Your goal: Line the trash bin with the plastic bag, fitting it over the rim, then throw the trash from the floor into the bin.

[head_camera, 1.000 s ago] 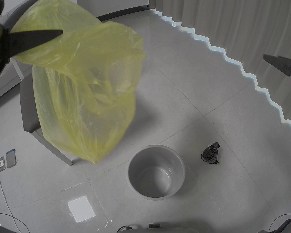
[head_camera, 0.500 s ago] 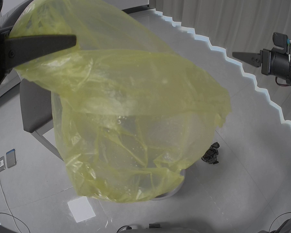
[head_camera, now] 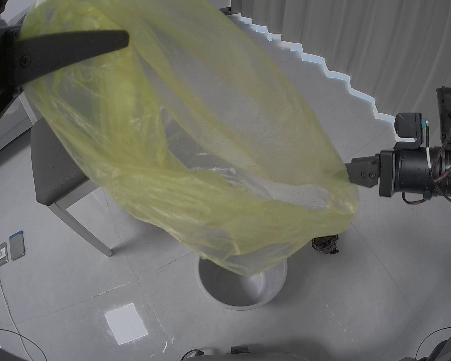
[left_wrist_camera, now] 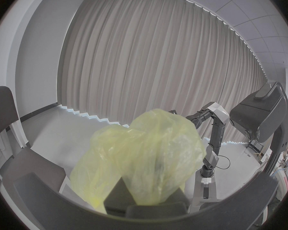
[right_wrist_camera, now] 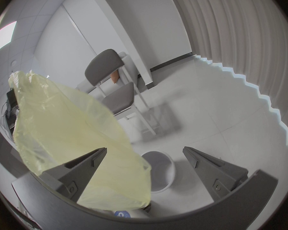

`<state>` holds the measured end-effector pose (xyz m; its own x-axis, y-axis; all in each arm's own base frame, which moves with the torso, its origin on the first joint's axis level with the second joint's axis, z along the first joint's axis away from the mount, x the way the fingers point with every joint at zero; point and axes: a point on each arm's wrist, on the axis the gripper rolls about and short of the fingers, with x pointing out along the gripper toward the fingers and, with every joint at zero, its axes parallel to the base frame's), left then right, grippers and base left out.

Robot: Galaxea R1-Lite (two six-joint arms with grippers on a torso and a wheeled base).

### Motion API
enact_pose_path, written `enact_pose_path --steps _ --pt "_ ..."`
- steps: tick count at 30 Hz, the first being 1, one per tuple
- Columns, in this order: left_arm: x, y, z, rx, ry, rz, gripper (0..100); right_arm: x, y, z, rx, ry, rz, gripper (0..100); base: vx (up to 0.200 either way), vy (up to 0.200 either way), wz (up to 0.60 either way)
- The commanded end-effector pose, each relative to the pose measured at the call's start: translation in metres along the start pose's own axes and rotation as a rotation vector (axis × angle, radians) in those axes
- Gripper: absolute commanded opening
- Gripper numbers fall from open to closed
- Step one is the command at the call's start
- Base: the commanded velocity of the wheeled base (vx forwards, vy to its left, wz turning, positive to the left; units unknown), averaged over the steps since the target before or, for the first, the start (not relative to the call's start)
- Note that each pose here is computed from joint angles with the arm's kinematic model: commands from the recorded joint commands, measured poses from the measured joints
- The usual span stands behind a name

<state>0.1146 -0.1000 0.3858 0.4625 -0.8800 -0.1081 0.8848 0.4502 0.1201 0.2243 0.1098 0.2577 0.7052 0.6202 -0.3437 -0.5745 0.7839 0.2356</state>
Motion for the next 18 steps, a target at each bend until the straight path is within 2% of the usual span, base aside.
enact_pose_path --steps 1,10,15,18 --pt "-0.003 0.000 0.001 0.001 -0.008 0.010 0 -0.012 0.013 -0.007 -0.016 -0.003 0.033 100 0.000 0.000 0.00" --pt "0.000 0.002 0.000 -0.003 0.001 0.017 0 -0.047 0.013 0.004 -0.029 -0.113 -0.025 100 0.000 0.000 0.00" --pt "0.003 0.005 0.002 0.000 -0.006 0.026 0 -0.061 0.017 -0.009 -0.050 -0.091 -0.023 100 0.000 0.000 0.00" --pt "0.002 0.009 0.002 0.001 -0.010 0.049 0 -0.072 0.018 -0.008 -0.056 -0.120 -0.032 100 0.000 0.000 0.00"
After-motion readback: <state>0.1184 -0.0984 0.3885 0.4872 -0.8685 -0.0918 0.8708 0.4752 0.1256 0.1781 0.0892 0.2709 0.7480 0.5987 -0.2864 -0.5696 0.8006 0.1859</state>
